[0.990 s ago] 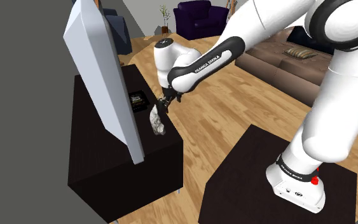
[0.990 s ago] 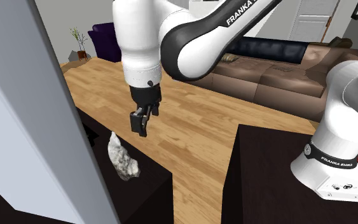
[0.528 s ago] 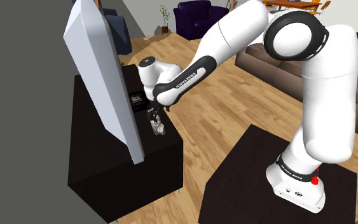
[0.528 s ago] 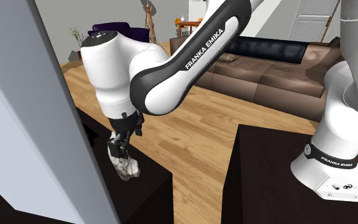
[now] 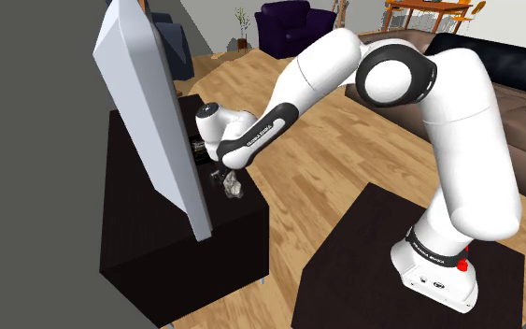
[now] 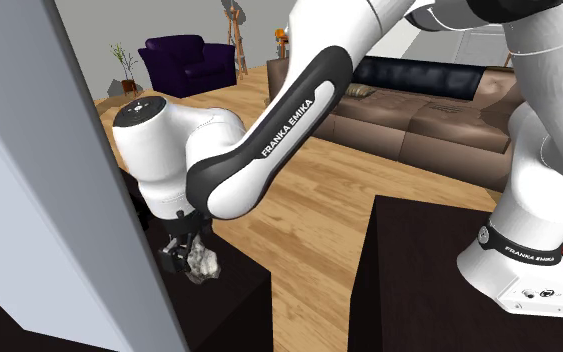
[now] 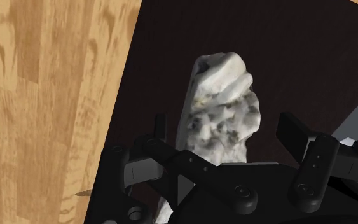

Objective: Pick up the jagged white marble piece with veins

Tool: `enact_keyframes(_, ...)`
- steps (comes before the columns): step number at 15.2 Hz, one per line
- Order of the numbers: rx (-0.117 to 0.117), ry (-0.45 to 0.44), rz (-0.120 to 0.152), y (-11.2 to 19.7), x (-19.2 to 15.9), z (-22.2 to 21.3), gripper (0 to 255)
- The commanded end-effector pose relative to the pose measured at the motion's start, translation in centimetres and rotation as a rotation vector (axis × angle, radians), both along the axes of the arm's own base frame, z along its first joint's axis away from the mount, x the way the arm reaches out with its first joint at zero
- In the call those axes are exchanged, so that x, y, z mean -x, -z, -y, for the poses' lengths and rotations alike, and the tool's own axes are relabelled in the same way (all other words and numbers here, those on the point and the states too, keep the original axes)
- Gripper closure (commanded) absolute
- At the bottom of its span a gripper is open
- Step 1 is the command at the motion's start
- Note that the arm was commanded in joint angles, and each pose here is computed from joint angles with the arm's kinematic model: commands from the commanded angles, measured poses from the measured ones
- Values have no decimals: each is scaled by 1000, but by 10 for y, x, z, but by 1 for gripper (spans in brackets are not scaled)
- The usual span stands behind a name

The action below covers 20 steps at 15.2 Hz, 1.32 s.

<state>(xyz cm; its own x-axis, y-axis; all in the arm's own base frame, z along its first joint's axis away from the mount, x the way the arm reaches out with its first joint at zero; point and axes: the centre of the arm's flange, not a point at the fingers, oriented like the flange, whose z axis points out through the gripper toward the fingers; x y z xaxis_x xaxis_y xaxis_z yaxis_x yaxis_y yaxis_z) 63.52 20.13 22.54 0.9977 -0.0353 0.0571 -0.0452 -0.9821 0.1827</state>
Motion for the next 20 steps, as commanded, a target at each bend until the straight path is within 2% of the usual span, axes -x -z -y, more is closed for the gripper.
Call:
enact_keyframes(1,0,0,0,11,0,0,0)
enact_keyframes(4,0,0,0,19,0,0,0)
enact_keyframes(5,0,0,0,19,0,-1,255)
enact_keyframes(14,0,0,0,19,0,0,255)
enact_keyframes(20,0,0,0,-13,0,0,255)
